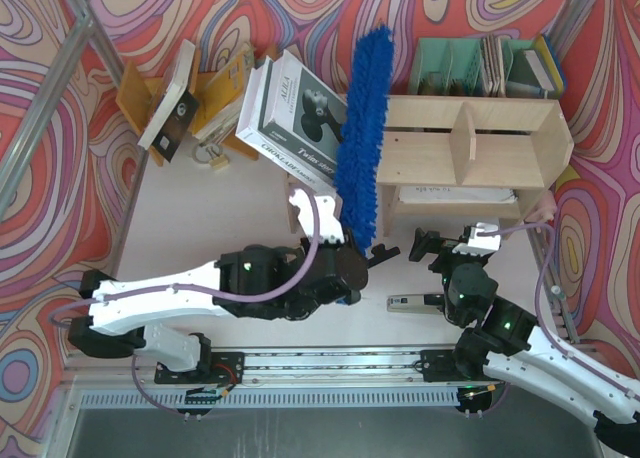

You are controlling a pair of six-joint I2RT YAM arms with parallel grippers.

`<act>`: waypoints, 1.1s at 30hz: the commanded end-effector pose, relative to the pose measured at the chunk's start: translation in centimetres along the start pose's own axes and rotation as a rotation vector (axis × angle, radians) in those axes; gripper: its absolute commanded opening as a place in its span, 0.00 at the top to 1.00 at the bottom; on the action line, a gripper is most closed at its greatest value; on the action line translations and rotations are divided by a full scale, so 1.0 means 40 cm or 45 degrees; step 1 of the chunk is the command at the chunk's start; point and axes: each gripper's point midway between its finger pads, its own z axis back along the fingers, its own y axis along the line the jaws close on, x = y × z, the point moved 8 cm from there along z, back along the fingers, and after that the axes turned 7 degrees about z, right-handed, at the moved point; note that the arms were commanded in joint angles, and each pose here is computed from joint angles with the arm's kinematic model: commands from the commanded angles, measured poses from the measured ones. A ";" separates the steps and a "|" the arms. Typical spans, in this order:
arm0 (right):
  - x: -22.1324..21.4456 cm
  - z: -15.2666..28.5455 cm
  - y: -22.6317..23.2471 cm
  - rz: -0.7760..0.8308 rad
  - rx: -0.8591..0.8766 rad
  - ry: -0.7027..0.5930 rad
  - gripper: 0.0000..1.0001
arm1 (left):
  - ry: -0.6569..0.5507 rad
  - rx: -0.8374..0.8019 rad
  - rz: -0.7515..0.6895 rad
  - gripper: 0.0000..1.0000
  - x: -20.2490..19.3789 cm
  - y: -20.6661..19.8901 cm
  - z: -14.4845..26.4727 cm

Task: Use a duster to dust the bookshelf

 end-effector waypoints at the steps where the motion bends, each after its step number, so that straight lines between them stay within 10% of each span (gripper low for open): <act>1: 0.036 0.007 -0.018 -0.065 -0.092 -0.014 0.01 | -0.169 0.183 -0.195 1.00 0.107 0.016 0.047; 19: 0.024 0.016 -0.047 -0.110 -0.170 -0.026 0.01 | 0.174 0.465 -0.609 1.00 0.093 -0.028 -0.053; 33: 0.019 0.009 -0.041 -0.080 -0.194 -0.012 0.01 | 0.261 0.172 -0.727 1.00 0.038 -0.133 -0.078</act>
